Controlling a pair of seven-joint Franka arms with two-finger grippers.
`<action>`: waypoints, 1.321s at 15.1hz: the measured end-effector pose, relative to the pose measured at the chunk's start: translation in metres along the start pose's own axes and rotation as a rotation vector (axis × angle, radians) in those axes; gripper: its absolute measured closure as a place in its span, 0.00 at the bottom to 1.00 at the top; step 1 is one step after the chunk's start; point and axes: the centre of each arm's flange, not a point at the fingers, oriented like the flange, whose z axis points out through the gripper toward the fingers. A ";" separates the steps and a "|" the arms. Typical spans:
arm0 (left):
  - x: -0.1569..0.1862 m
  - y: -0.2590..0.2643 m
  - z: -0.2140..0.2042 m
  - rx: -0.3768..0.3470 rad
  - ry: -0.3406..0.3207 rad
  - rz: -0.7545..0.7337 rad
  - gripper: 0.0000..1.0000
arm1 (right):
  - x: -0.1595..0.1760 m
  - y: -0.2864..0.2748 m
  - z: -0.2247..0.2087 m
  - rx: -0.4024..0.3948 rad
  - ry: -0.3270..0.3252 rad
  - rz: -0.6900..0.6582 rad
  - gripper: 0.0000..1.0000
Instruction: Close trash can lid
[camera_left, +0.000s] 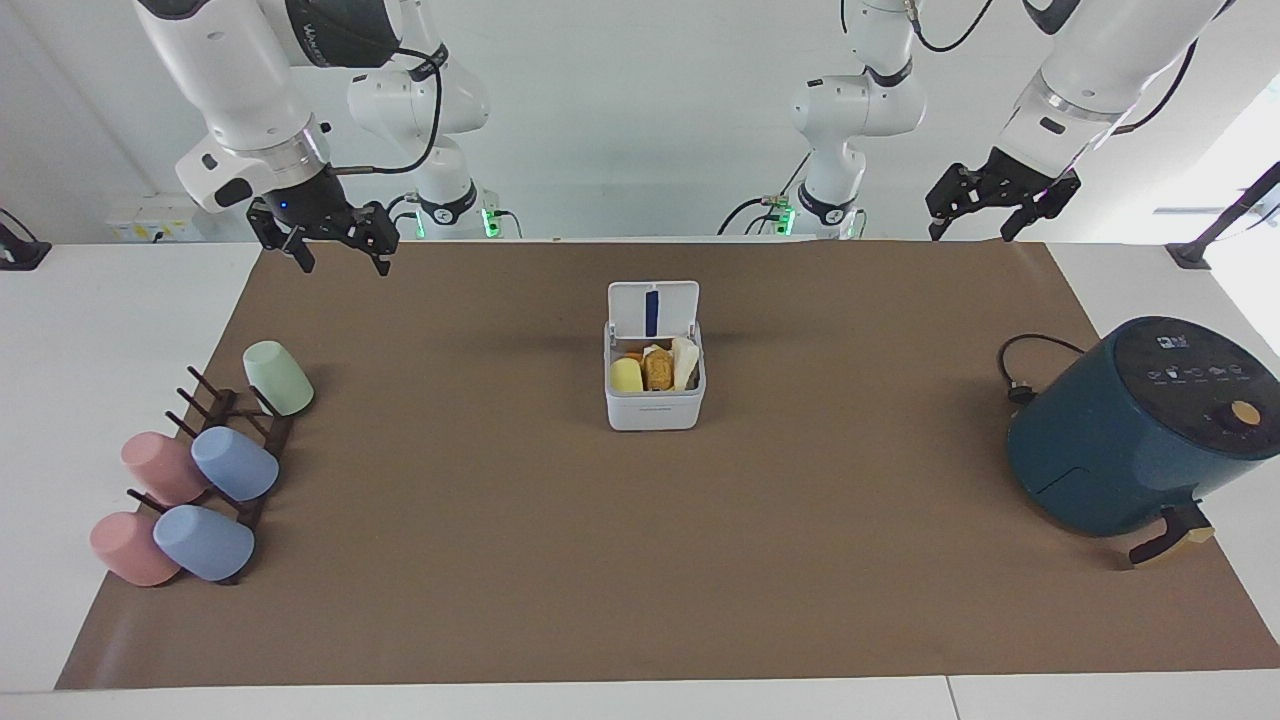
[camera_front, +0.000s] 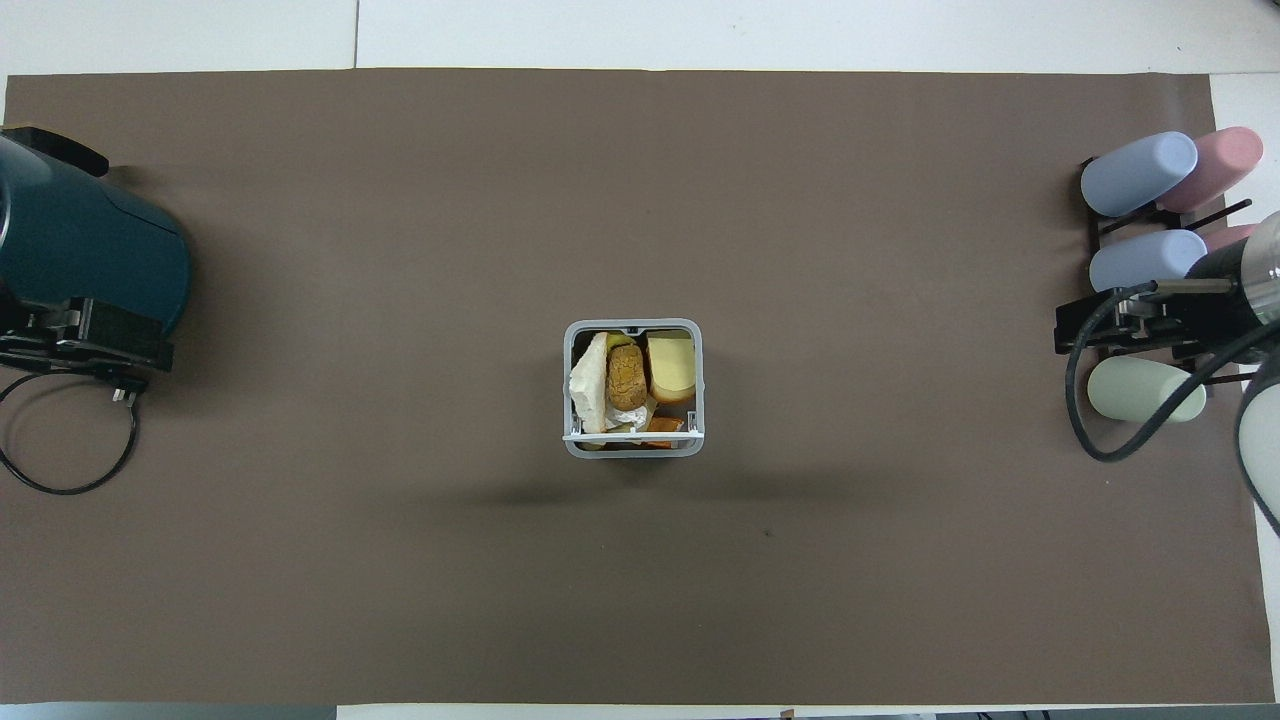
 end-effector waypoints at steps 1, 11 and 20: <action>0.000 0.000 0.000 0.000 0.000 0.000 0.00 | 0.000 0.000 0.000 0.000 0.000 0.000 0.00; -0.014 0.045 0.021 0.009 -0.025 0.055 0.04 | 0.000 0.000 0.000 0.000 0.000 0.000 0.00; -0.154 0.308 0.133 -0.010 0.100 0.014 0.93 | 0.000 0.000 0.000 0.000 0.000 0.000 0.00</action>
